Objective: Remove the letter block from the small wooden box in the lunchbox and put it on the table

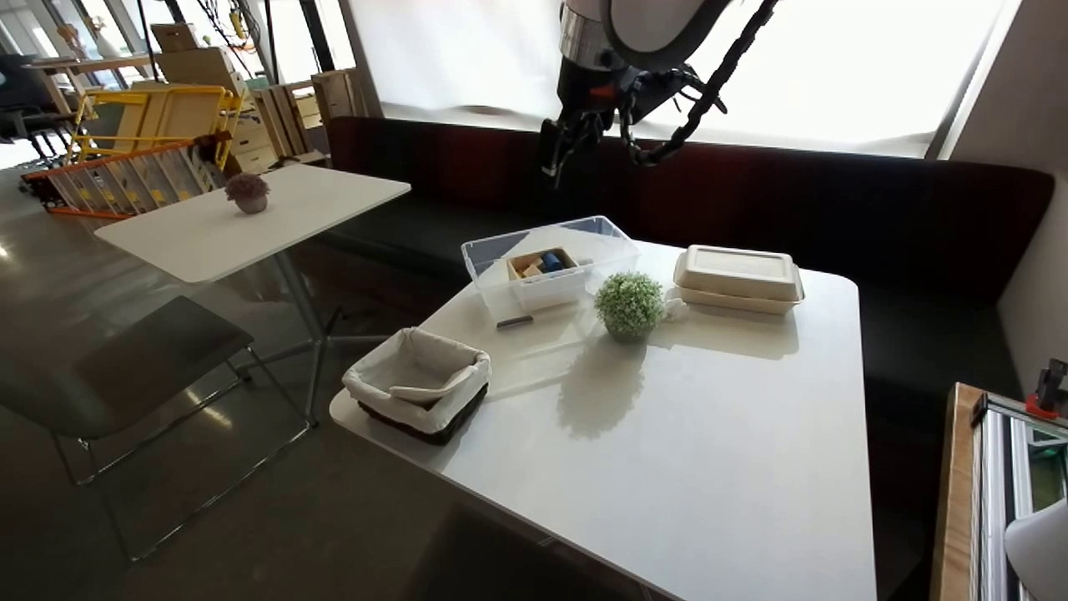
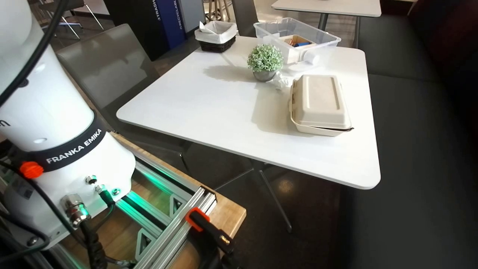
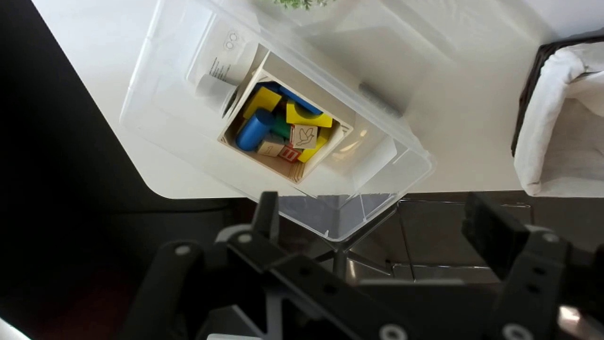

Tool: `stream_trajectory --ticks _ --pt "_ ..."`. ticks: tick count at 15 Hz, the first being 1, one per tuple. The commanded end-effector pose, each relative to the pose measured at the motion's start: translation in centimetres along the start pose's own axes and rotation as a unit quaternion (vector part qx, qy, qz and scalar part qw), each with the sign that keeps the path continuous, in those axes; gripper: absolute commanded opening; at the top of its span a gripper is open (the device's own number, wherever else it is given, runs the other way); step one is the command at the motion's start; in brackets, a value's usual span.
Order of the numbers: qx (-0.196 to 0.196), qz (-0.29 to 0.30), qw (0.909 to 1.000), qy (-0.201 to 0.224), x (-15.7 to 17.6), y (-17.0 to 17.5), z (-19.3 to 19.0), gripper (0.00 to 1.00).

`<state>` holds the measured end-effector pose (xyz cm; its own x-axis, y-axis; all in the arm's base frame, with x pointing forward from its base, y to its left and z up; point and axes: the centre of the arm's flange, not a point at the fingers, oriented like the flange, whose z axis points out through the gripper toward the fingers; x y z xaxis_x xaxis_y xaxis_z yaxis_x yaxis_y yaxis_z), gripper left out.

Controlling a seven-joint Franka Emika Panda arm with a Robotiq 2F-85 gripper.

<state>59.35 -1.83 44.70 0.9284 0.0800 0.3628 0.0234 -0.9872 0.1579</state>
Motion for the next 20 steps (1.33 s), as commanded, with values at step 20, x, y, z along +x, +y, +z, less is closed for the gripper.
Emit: stream_trajectory --ticks 20 --pt "-0.045 0.023 0.9987 -0.004 8.8 1.5 17.4 1.0"
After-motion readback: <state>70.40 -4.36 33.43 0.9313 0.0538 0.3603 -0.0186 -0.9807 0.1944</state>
